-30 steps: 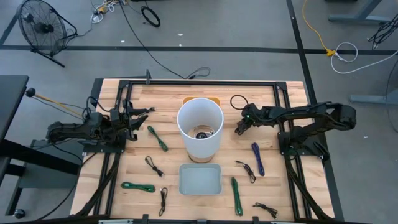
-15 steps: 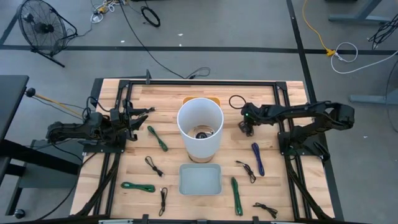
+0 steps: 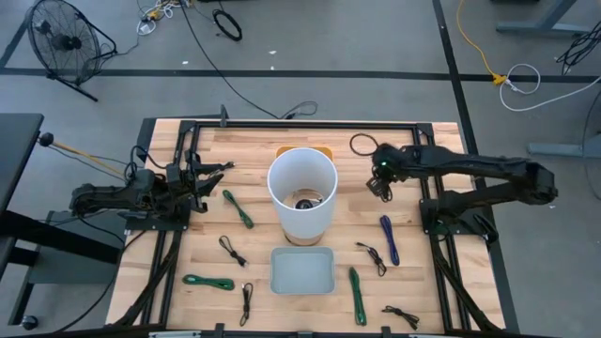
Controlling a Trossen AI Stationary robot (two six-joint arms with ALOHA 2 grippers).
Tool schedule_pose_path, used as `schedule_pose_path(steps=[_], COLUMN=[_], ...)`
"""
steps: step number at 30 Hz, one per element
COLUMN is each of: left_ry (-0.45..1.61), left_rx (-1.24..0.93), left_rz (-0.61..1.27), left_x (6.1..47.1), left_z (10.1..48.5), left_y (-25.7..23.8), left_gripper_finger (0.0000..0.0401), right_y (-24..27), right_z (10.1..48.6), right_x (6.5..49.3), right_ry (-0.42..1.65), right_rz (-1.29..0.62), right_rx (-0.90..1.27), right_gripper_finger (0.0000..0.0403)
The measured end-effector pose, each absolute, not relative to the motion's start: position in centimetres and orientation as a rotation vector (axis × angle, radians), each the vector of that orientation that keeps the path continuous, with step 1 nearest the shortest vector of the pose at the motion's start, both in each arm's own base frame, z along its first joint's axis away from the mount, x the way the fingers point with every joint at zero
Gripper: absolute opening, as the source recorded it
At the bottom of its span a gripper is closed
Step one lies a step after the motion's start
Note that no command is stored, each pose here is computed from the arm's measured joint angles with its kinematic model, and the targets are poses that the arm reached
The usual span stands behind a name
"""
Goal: Pick & Place USB Port
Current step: Put the black charger cable into the white bin
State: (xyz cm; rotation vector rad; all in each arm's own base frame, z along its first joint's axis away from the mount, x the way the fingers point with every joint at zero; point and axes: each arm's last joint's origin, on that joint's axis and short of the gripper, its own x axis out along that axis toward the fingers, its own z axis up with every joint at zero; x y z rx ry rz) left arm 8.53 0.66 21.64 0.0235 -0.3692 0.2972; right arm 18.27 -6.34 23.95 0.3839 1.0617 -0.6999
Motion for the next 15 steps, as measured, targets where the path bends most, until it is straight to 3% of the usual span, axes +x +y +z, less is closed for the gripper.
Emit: schedule_pose_path(steps=[8,15], left_ry=[-0.369,-0.369], left_rx=[0.023,0.023], left_rz=[0.297,0.297], left_x=[8.5,8.5], left_z=[21.6,21.6], left_y=[0.7,0.7], left_gripper_finger=[0.0144,0.0144], right_y=[-1.9,3.2], right_z=[30.8,34.1], right_x=[17.7,18.1], right_ry=[0.894,0.774], right_rz=[-0.343,-0.082], right_rx=[0.390,0.334], right_gripper_finger=[0.0013,0.0013])
